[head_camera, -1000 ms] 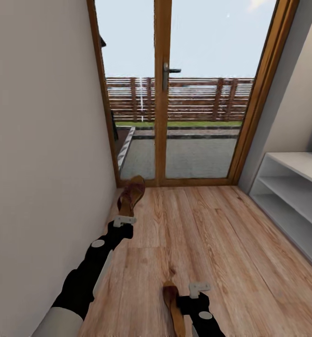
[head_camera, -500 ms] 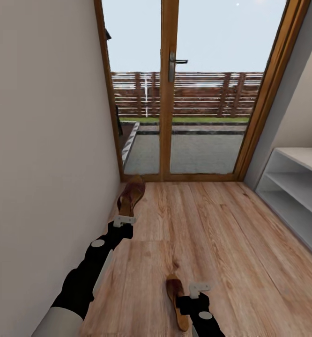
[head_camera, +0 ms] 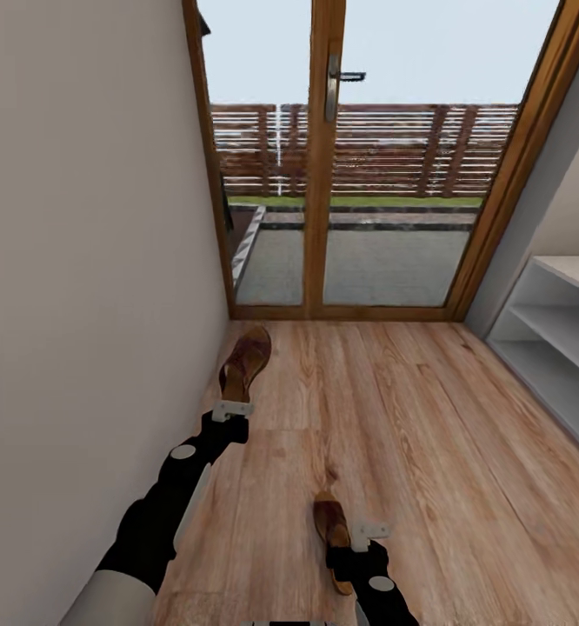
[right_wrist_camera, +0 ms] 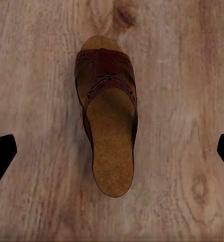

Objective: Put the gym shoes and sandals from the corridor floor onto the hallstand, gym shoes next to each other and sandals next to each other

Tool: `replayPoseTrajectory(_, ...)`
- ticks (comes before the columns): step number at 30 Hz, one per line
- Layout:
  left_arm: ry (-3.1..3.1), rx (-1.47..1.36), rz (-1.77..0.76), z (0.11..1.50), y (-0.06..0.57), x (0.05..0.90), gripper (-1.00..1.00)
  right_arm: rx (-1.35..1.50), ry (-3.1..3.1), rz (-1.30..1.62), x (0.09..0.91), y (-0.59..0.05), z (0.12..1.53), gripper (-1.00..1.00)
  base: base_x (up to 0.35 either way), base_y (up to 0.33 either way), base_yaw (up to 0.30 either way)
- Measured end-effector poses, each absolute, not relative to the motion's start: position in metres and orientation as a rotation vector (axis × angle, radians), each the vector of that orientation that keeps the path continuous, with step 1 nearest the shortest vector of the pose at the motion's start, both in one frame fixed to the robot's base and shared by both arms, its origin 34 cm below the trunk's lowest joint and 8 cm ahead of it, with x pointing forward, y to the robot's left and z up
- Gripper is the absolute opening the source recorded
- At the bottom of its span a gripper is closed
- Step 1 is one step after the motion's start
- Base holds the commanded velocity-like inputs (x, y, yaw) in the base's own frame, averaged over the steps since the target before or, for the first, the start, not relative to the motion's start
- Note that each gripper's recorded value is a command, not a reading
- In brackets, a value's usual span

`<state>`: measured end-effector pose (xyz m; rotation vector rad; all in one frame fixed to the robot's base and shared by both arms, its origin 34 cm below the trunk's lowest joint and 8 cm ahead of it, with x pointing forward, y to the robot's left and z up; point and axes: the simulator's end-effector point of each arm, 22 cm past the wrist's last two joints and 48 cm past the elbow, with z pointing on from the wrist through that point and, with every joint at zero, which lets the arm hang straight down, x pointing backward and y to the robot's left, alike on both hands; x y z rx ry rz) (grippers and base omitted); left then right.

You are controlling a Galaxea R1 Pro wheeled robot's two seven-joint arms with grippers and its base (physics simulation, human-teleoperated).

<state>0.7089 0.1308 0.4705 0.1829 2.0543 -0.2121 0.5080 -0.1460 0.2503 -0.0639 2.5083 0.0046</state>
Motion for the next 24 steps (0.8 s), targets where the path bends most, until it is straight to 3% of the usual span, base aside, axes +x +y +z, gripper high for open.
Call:
replayPoseTrajectory(8, 2.100, 0.192, -0.251, 0.441, 0.121, 0.705, -1.00, -0.056, 2.532, 0.006, 0.504, -0.147, 0.237, 1.00, 0.000, 0.000, 0.043)
replayPoseTrajectory(12, 2.093, 0.381, -0.473, 0.434, 0.044, 0.679, -1.00, -0.055, 2.556, 0.006, 0.497, -0.147, 0.227, 1.00, 0.000, 0.000, 0.001)
replayPoseTrajectory(24, 2.170, 0.443, -0.605, 0.396, 0.005, 0.654, -1.00, -0.055, 2.620, 0.008, 0.479, -0.147, 0.200, 1.00, 0.000, 0.000, 0.000)
